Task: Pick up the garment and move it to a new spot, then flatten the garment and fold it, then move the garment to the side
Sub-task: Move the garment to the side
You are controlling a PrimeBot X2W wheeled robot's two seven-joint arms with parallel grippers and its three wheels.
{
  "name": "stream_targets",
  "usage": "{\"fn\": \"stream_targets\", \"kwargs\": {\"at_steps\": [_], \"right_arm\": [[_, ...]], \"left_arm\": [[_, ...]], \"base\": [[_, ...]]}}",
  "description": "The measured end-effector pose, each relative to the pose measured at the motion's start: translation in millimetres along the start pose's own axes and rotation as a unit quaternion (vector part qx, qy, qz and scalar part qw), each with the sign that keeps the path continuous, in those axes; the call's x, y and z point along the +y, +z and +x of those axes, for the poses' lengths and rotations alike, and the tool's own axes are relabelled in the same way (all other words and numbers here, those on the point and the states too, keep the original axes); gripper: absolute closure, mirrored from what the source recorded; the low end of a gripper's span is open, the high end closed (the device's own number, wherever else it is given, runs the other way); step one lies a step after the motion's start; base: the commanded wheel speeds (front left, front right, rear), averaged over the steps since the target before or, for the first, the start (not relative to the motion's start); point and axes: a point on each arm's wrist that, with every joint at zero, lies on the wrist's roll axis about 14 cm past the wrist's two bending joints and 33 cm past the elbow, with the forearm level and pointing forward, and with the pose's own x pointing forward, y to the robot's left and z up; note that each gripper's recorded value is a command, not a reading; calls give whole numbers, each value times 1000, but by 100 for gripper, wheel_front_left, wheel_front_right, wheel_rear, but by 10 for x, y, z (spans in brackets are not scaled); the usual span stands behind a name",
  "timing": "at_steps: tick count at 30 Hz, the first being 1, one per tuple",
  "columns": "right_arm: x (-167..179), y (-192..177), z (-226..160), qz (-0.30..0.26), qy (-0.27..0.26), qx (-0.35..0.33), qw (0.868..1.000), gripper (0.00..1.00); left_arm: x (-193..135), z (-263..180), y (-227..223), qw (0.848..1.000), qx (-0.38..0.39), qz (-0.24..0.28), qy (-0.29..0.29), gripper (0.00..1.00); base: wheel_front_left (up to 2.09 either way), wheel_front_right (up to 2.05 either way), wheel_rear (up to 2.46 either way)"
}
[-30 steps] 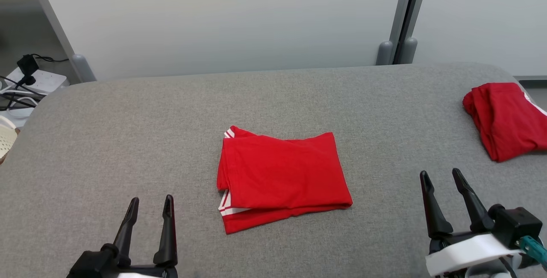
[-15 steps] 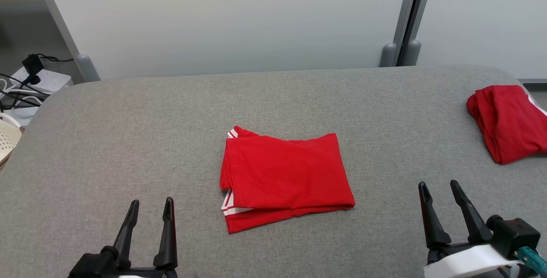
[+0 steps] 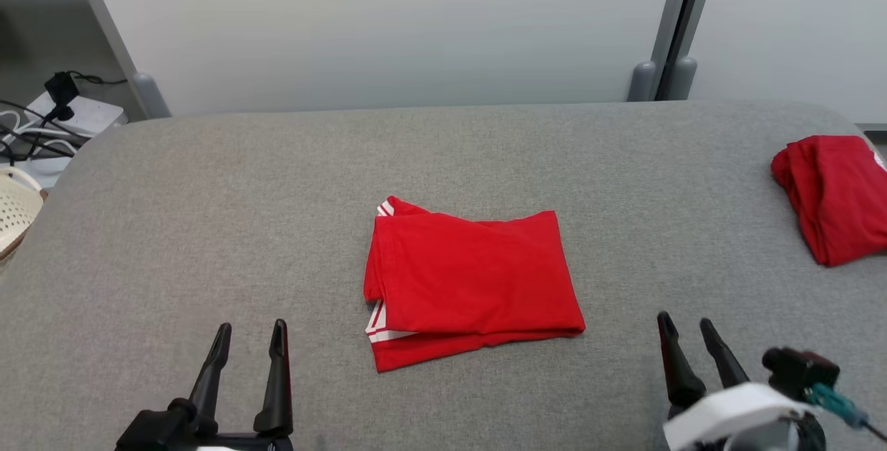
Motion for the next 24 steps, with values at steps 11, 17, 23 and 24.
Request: {"fn": "stream_targets", "kwargs": {"at_steps": [11,17,23,24], "right_arm": [[371,-248,738,74,35,113,990,0],[394,-513,1013,69,35,179,981,0],[363,-758,1144,64,28,227,971,0],[377,-804,1152,65,29,237,969,0]], "left_arm": [[104,93,-20,1000,2,1,17,0],[245,179,-33,999,4,4,36,0],[339,195,-41,999,6,8,51,0],[356,189,-51,998,7,9,54,0]], "base": [[0,0,0],[0,0,0],[0,0,0],[0,0,0]]}}
